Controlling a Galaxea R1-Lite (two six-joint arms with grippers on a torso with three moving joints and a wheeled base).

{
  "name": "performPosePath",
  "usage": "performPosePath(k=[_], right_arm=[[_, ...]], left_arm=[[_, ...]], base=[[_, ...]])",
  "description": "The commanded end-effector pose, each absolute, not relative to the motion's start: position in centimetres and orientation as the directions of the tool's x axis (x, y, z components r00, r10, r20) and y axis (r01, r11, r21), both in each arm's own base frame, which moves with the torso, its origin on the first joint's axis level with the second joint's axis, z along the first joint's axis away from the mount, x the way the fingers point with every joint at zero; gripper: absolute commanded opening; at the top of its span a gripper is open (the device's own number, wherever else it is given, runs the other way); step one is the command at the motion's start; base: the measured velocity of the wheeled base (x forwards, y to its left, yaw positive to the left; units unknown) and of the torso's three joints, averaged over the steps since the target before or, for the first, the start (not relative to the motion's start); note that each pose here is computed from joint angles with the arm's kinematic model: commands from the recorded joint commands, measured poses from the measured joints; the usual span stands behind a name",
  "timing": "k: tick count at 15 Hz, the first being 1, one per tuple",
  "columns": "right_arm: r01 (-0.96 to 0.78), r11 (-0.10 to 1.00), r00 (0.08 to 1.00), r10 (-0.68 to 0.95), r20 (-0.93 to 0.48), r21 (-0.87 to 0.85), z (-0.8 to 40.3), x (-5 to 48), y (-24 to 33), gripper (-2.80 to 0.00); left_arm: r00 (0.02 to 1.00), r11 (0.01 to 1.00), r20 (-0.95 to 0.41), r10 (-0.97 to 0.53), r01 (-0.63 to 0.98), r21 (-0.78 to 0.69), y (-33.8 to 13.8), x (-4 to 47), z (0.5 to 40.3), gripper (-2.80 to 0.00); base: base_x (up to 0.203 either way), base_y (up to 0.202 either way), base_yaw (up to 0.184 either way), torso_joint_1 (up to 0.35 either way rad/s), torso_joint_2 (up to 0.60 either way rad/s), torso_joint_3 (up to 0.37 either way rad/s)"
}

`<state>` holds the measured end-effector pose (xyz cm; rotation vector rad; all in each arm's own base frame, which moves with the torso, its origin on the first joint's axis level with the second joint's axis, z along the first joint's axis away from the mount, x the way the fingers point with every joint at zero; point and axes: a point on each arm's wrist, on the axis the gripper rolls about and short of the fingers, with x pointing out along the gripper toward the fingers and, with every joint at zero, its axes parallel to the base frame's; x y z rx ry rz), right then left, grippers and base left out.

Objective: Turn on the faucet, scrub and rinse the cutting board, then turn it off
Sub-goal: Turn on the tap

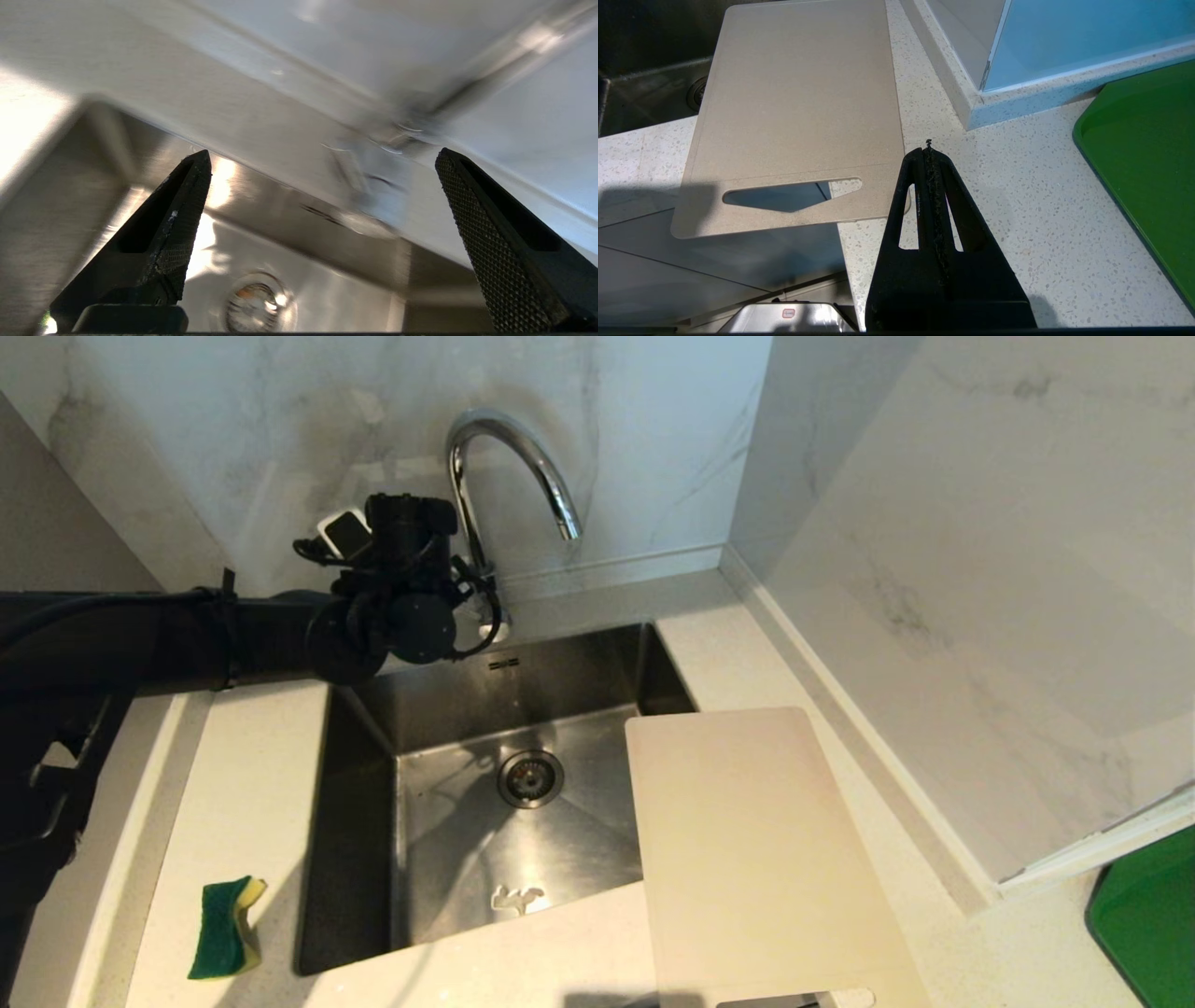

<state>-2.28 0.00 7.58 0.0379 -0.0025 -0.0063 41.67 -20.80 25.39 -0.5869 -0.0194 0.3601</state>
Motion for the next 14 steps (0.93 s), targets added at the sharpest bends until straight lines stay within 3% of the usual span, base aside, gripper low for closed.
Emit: performPosePath(k=[1, 14], right_arm=[[0.006, 0.999, 1.0, -0.006, 0.002, 0.038, 7.6, -2.3, 0.0, -2.8], [0.006, 0.999, 1.0, -0.006, 0.002, 0.038, 7.6, -2.3, 0.0, -2.8]], left_arm=[[0.924, 0.777, -0.109, 0.366, -0.368, -0.511, -21.2, 42.7, 23.2, 0.0], [0.895, 0.787, 0.02, 0.446, -0.382, -0.484, -22.1, 44.5, 21.7, 0.0]], base=[[0.0, 0.0, 0.0, 0.0, 0.0, 0.0], [0.0, 0.0, 0.0, 0.0, 0.0, 0.0]])
